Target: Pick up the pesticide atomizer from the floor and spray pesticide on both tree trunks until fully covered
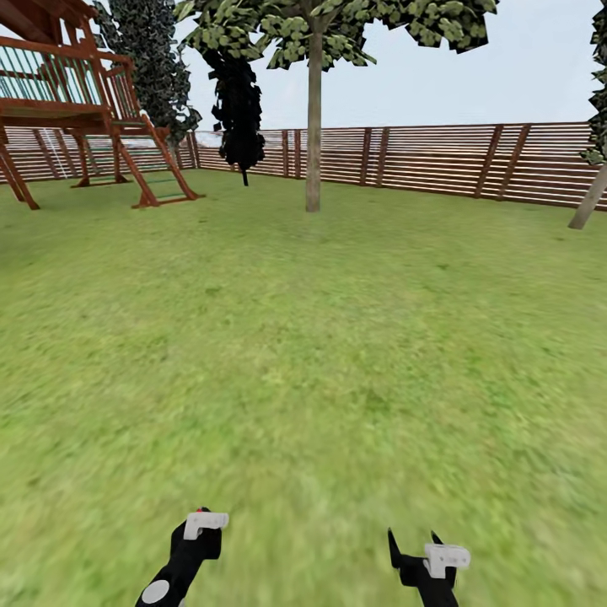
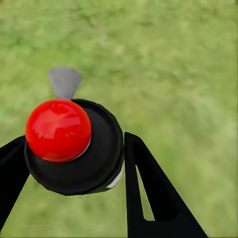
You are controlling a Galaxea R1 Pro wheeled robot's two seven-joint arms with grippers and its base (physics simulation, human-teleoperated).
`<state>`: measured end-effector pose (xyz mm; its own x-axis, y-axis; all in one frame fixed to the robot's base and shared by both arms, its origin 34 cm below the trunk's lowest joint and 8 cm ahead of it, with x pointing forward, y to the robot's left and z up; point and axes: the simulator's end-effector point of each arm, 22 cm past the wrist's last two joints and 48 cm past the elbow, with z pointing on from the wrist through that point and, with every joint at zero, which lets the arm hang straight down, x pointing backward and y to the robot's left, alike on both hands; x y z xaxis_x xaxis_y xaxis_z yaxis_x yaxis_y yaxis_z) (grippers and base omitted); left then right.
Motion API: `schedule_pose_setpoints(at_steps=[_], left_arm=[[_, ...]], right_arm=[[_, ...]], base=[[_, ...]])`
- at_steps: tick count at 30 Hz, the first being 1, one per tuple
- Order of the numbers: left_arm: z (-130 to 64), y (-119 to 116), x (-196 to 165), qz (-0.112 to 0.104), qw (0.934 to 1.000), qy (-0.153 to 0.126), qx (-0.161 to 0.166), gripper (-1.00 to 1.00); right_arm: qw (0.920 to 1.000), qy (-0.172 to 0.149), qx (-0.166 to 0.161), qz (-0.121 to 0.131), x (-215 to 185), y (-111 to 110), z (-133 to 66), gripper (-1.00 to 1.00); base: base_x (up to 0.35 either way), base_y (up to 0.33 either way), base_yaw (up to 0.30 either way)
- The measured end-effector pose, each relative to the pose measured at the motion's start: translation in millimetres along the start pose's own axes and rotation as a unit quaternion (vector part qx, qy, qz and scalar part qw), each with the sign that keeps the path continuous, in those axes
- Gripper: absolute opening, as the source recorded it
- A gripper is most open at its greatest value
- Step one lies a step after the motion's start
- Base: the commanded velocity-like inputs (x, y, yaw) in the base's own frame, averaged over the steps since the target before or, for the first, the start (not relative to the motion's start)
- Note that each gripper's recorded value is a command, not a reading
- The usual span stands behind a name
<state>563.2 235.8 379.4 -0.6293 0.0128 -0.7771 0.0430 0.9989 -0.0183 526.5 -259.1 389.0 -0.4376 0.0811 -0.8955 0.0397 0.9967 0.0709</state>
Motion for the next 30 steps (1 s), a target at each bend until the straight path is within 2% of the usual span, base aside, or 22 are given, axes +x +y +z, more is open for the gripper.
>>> schedule_pose_setpoints(at_steps=[30], left_arm=[[0.4, -1.1, 2.2, -0.001, 1.0, 0.002, 0.001, -1.0]], right_arm=[[1.0, 0.003, -0.001, 0.0, 2.6, 0.4, -0.4, 1.0]], base=[[0.341, 0.0, -0.019]])
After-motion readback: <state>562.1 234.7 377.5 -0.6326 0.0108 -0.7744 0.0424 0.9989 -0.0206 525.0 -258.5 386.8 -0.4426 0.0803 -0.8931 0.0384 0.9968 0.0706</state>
